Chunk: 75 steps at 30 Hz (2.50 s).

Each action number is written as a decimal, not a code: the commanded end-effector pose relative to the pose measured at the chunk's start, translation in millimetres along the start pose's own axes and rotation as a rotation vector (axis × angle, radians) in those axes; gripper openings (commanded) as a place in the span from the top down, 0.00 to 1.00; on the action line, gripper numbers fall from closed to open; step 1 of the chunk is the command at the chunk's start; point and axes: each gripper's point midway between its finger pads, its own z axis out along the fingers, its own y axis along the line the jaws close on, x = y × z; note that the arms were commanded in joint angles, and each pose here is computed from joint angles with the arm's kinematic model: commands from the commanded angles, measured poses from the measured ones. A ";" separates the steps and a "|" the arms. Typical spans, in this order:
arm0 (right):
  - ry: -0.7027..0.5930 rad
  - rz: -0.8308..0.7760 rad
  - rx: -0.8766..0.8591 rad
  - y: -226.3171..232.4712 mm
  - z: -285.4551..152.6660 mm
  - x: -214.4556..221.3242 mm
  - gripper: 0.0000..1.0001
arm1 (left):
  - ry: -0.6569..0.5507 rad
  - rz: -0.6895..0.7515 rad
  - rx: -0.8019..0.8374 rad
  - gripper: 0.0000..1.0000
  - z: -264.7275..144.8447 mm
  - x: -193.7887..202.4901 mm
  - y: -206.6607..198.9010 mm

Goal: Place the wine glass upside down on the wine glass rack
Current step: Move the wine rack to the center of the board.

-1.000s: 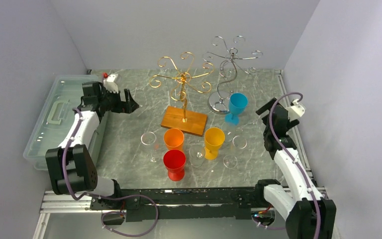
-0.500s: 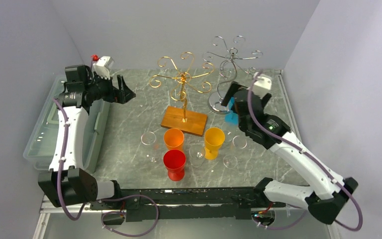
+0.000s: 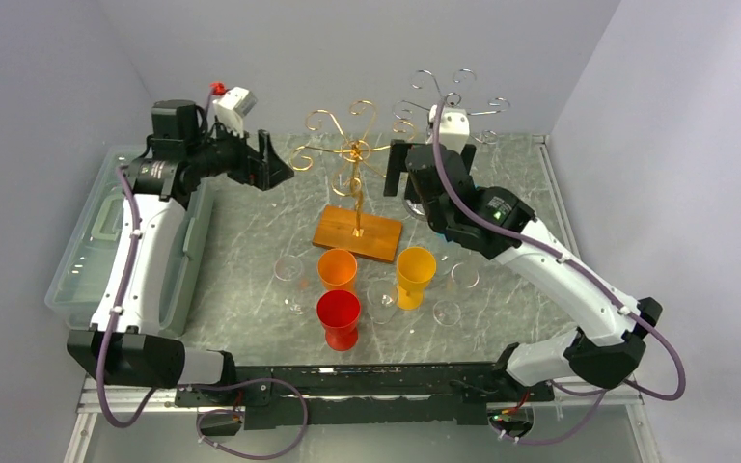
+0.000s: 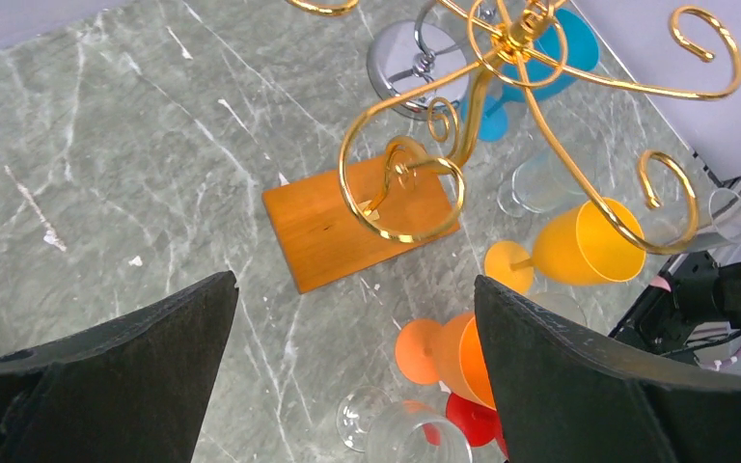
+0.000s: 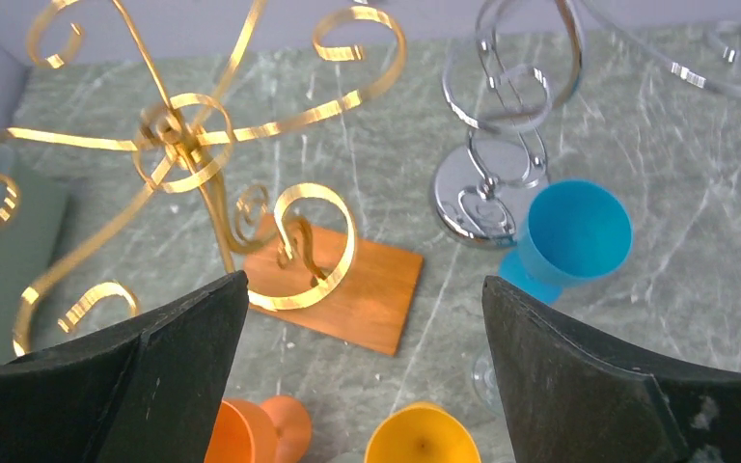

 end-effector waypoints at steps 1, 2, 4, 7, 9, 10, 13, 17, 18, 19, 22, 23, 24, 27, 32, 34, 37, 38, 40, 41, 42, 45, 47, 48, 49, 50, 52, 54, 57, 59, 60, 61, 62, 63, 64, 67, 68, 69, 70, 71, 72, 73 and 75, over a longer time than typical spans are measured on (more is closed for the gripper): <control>-0.030 -0.023 -0.067 12.5 -15.0 -38.6 0.07 | -0.002 0.067 -0.011 0.01 6.9 -11.8 -5.8; -0.026 -0.031 -0.072 15.0 -15.0 -40.9 0.08 | 0.002 0.072 -0.006 0.01 9.0 -12.5 -7.3; -0.016 -0.038 -0.083 19.6 -14.7 -42.5 0.09 | 0.007 0.081 0.011 0.01 12.8 -13.0 -12.4; -0.002 -0.058 -0.082 23.0 -10.7 -39.4 0.09 | 0.008 0.098 0.027 0.01 18.9 -12.2 -19.2; 0.005 -0.065 -0.091 26.5 -8.1 -36.2 0.10 | 0.003 0.099 0.031 0.01 23.2 -12.2 -21.6; 0.008 -0.068 -0.091 27.2 -6.4 -34.8 0.10 | -0.001 0.098 0.037 0.01 25.7 -12.2 -22.6; 0.018 -0.075 -0.098 30.0 0.2 -30.4 0.14 | -0.016 0.090 0.070 0.10 31.6 -14.5 -26.9; 0.046 -0.087 -0.117 34.5 10.1 -22.5 0.23 | -0.017 0.082 0.107 0.25 40.1 -17.1 -30.9; 0.049 -0.087 -0.120 35.0 11.6 -21.8 0.23 | -0.021 0.086 0.112 0.26 41.2 -18.2 -31.9; 0.051 -0.088 -0.121 34.9 13.4 -20.9 0.24 | -0.022 0.071 0.118 0.27 42.2 -18.6 -33.5; 0.062 -0.082 -0.129 34.5 18.0 -17.4 0.24 | -0.020 0.036 0.150 0.31 45.4 -19.0 -38.5; 0.067 -0.079 -0.136 34.8 19.2 -15.8 0.24 | -0.019 0.027 0.164 0.32 47.1 -18.7 -40.5; 0.072 -0.073 -0.143 35.4 20.1 -14.3 0.24 | -0.018 0.018 0.174 0.34 48.9 -18.4 -41.8; 0.084 -0.072 -0.150 36.5 23.4 -8.9 0.26 | -0.025 0.004 0.183 0.48 51.7 -21.1 -43.4; 0.115 -0.089 -0.160 42.8 31.7 3.8 0.29 | -0.045 -0.015 0.187 0.62 46.0 -29.1 -48.8; 0.128 -0.095 -0.168 47.5 36.1 8.9 0.30 | -0.052 -0.013 0.169 0.69 43.1 -31.0 -47.9; 0.145 -0.100 -0.179 54.1 42.0 14.5 0.32 | -0.054 0.000 0.098 0.73 37.4 -31.1 -39.5; 0.152 -0.105 -0.183 57.2 44.4 17.5 0.32 | -0.056 0.005 0.072 0.74 34.9 -31.0 -36.5; 0.155 -0.105 -0.191 62.2 47.9 17.7 0.33 | -0.063 0.019 0.017 0.76 29.0 -31.7 -30.2; 0.154 -0.104 -0.196 64.9 49.4 17.0 0.34 | -0.063 0.028 -0.004 0.76 26.2 -31.4 -27.9; 0.155 -0.102 -0.207 68.5 50.0 16.0 0.34 | -0.066 0.042 -0.020 0.77 23.5 -32.2 -26.3; 0.154 -0.101 -0.231 79.1 53.0 14.7 0.36 | -0.085 0.073 -0.063 0.77 17.0 -39.8 -21.9; 0.158 -0.104 -0.244 86.3 55.3 15.7 0.37 | -0.101 0.095 -0.083 0.77 12.1 -47.3 -21.0; 0.164 -0.107 -0.248 89.4 56.4 16.7 0.37 | -0.107 0.108 -0.092 0.77 9.6 -50.6 -20.3; 0.170 -0.113 -0.254 93.1 57.5 18.3 0.38 | -0.115 0.116 -0.103 0.78 7.3 -54.3 -19.3; 0.177 -0.120 -0.256 96.6 58.8 21.0 0.39 | -0.119 0.120 -0.109 0.78 6.2 -57.0 -19.1; 0.185 -0.130 -0.257 101.7 60.4 23.9 0.39 | -0.125 0.123 -0.112 0.77 5.3 -60.1 -19.4; 0.186 -0.137 -0.258 104.9 60.0 25.0 0.39 | -0.125 0.123 -0.118 0.75 5.9 -59.7 -18.1; 0.179 -0.141 -0.246 102.1 57.2 24.1 0.39 | -0.118 0.152 -0.162 0.72 7.3 -56.0 -7.1; 0.162 -0.137 -0.219 93.8 53.5 18.4 0.34 | -0.119 0.156 -0.177 0.56 6.6 -55.6 -4.8; 0.144 -0.132 -0.208 88.7 49.8 12.5 0.30 | -0.122 0.150 -0.177 0.47 5.6 -56.6 -5.4; 0.125 -0.124 -0.199 83.3 45.5 5.8 0.25 | -0.123 0.146 -0.170 0.38 4.5 -57.9 -7.9; 0.108 -0.118 -0.190 78.2 41.3 -0.3 0.21 | -0.125 0.146 -0.160 0.32 2.7 -59.6 -11.1; 0.090 -0.113 -0.185 73.1 35.7 -7.7 0.17 | -0.124 0.143 -0.154 0.26 1.5 -60.6 -13.0; 0.078 -0.110 -0.180 67.8 29.6 -13.8 0.14 | -0.123 0.144 -0.149 0.12 -0.6 -61.9 -15.1; 0.065 -0.105 -0.166 52.7 13.6 -24.3 0.08 | -0.101 0.156 -0.133 0.01 -8.1 -61.6 -21.8; 0.065 -0.099 -0.159 46.9 8.2 -25.6 0.07 | -0.095 0.158 -0.134 0.01 -11.1 -60.8 -23.4; 0.075 -0.094 -0.152 41.1 4.3 -22.0 0.07 | -0.091 0.158 -0.139 0.01 -14.8 -60.7 -24.6; 0.085 -0.095 -0.148 35.2 -0.7 -18.4 0.07 | -0.083 0.156 -0.143 0.01 -19.1 -59.6 -26.2; 0.100 -0.091 -0.143 29.6 -5.0 -13.4 0.07 | -0.075 0.155 -0.149 0.01 -22.3 -58.4 -26.9; 0.117 -0.091 -0.143 25.8 -10.4 -7.5 0.09 | -0.069 0.155 -0.155 0.01 -27.3 -57.2 -28.6; 0.127 -0.084 -0.146 21.8 -18.5 -3.3 0.12 | -0.061 0.152 -0.161 0.01 -31.7 -55.2 -29.8; 0.157 -0.103 -0.165 23.6 -32.3 16.0 0.16 | -0.048 0.147 -0.172 0.01 -41.2 -51.3 -33.0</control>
